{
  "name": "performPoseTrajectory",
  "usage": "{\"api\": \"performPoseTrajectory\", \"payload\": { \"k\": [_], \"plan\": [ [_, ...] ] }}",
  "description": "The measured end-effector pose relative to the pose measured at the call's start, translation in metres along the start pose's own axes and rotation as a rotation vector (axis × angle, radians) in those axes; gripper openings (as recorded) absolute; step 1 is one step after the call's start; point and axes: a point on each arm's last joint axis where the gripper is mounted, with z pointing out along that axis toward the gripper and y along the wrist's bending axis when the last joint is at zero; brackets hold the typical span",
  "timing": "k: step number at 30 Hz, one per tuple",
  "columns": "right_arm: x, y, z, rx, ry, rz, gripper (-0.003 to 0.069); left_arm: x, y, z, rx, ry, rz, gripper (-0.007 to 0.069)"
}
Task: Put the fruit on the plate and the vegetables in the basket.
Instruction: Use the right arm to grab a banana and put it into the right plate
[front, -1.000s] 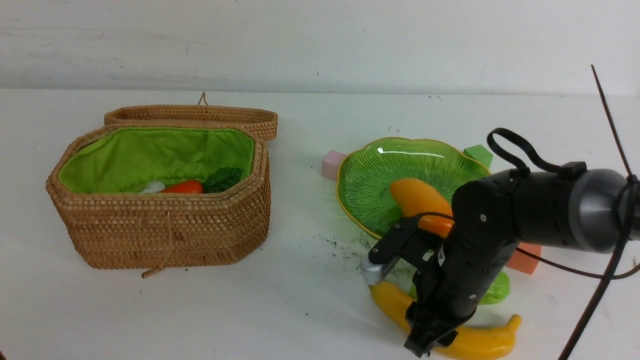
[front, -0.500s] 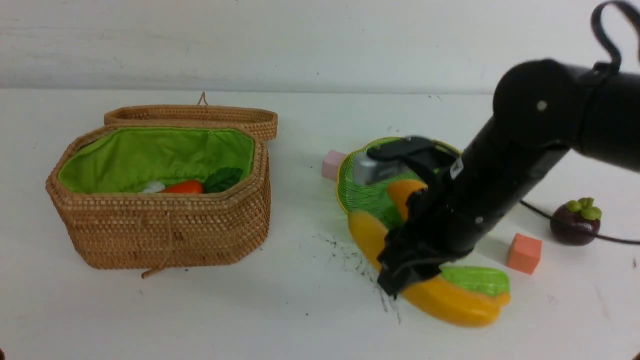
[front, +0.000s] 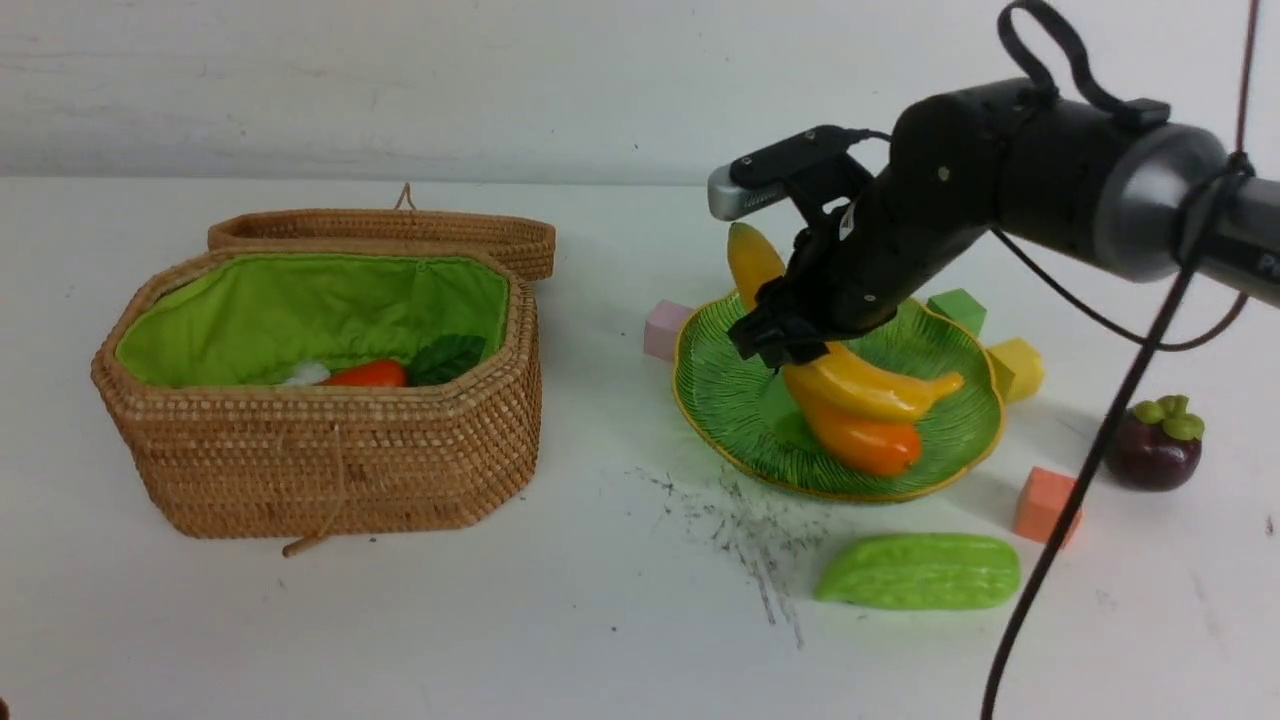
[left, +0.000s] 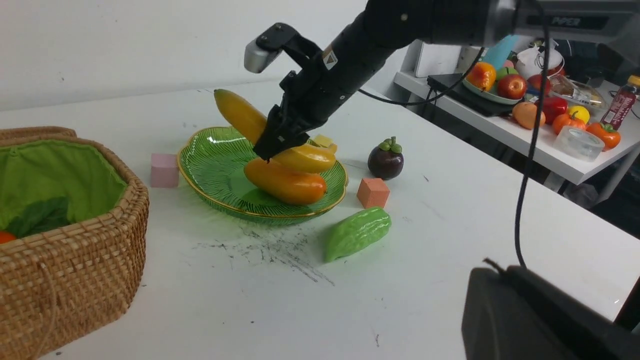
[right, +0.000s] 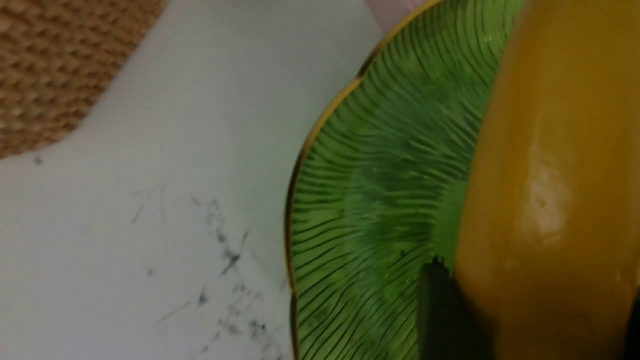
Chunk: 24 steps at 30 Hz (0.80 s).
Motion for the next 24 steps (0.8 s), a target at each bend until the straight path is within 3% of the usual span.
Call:
{"api": "performPoseTrajectory", "payload": {
  "k": [11, 19, 24],
  "plan": [
    [-0.001, -0.017, 0.014, 0.028, -0.007, 0.137, 0.0336, 0.004, 0.001, 0.0, -0.007, 0.039, 0.0, -0.0008],
    [0.001, -0.022, 0.014, 0.083, 0.016, 0.158, 0.0557, 0.005, 0.001, 0.0, -0.01, 0.053, 0.0, -0.0008],
    [0.001, -0.024, 0.0, 0.114, 0.041, 0.131, 0.0578, 0.005, 0.0, 0.0, -0.006, 0.057, -0.007, -0.0008]
  ]
}}
